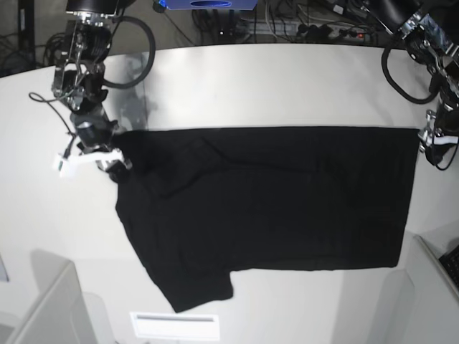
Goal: Fold the T-shirt properly
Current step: 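Drag the held shoulder corners toward the robot with both grippers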
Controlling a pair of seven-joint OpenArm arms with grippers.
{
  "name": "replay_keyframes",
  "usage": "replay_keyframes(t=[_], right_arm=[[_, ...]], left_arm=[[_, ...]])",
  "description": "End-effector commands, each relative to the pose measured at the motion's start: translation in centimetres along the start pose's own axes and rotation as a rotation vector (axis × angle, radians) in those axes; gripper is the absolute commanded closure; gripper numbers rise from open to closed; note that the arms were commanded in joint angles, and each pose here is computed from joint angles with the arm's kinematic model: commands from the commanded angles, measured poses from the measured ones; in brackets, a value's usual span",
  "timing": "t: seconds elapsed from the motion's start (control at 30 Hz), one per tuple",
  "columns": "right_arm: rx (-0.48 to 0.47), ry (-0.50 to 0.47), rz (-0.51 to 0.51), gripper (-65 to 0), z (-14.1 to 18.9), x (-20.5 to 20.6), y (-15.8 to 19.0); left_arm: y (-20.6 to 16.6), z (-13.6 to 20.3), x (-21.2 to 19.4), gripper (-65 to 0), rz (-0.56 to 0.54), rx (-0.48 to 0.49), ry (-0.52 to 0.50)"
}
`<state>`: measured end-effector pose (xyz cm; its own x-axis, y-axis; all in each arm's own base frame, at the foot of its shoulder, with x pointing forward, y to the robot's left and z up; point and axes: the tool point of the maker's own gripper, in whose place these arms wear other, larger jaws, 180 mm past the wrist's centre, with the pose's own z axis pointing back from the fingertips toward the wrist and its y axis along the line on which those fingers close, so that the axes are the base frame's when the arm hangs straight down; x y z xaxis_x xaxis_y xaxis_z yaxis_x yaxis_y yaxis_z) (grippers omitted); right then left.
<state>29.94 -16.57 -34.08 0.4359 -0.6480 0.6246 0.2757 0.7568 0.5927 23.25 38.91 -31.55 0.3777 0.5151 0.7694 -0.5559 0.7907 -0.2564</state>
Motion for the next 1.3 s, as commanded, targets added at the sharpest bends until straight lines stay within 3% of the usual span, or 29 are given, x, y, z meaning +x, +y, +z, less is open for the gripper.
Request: replay_keyframes(t=[0.0,0.17,0.3,0.37,0.57,0.8,1.27], right_arm=[[0.032,-0.052,0.008,-28.4,0.8,1.1,0.9],[-0.021,-0.053,-0.038,-31.8,3.1,-1.6,-0.8],[-0.055,-0.006,-0.102,-37.1,3.8,-4.4,-1.6],[-0.061,0.005,-0.117,-38.3,4.0,-5.1,-1.6],[-0.056,0.011,-0.122,-38.4,4.0,-5.4,-1.4],[-0.061,0.017,-0.124,-38.4,4.1,-5.7,-1.6],[-0.07,0.031,-0.126,-38.4,3.8,-6.1,-2.0]], left_arm=[[0.5,0.7,1.4,-38.2,-0.022,-0.003,-0.053],[3.3,2.0,-1.5,-38.2,-0.058,0.016,-0.002],[5.4,1.0,-4.7,-38.2,-0.021,0.017,0.084],[6.0,0.4,-5.6,-38.2,-0.002,0.015,0.081],[5.1,-1.3,-5.8,-38.2,-0.056,-0.033,0.045],[4.8,-3.0,-6.6,-38.2,0.011,-0.044,0.065],[3.0,-3.2,-4.0,-38.2,-0.004,-0.082,-0.007]])
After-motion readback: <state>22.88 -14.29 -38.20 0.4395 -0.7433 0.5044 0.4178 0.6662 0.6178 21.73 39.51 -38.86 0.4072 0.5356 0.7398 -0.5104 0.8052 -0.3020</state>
